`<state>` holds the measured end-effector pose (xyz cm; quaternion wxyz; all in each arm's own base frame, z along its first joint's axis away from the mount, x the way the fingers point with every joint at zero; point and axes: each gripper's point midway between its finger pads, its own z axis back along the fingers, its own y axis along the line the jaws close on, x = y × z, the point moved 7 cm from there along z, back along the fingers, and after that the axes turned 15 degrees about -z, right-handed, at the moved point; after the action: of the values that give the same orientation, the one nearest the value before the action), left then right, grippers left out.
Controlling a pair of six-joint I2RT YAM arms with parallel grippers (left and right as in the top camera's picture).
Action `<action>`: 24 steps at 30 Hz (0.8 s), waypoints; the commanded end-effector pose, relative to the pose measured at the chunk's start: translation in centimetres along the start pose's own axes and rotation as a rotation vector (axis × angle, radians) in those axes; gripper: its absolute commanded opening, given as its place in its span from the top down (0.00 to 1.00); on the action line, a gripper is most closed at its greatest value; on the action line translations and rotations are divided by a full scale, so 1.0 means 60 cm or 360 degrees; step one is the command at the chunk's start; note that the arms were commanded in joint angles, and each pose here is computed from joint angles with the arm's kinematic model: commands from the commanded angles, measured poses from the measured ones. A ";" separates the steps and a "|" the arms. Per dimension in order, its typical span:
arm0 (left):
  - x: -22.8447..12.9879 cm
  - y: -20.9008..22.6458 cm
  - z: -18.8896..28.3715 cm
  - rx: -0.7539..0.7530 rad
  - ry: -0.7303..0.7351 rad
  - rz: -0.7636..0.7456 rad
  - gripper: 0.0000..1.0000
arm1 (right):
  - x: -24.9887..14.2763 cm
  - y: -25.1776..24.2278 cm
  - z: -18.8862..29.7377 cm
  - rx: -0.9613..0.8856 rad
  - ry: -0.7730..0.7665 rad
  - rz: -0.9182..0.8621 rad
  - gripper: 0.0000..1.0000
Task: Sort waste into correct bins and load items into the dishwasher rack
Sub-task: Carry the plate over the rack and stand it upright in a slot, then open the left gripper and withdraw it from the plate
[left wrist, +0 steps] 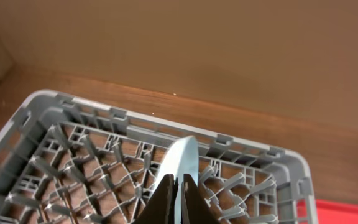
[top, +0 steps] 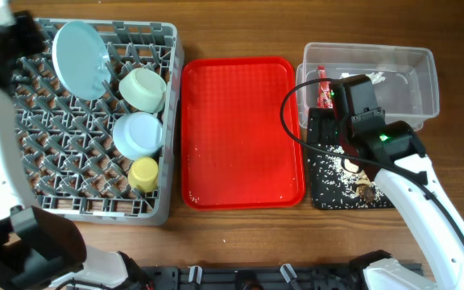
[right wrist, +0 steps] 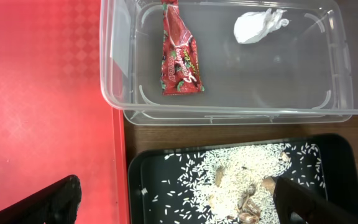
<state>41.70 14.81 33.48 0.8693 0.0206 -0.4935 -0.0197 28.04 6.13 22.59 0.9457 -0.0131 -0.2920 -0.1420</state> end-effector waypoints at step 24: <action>-0.121 -0.093 -0.099 -0.1240 0.0288 0.0619 0.96 | 0.005 -0.002 0.002 -0.0018 -0.0027 -0.0034 0.00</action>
<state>43.08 11.70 21.95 0.8562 -0.3731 -0.3572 -0.0110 28.04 6.13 22.59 0.9457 -0.0131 -0.2920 -0.1420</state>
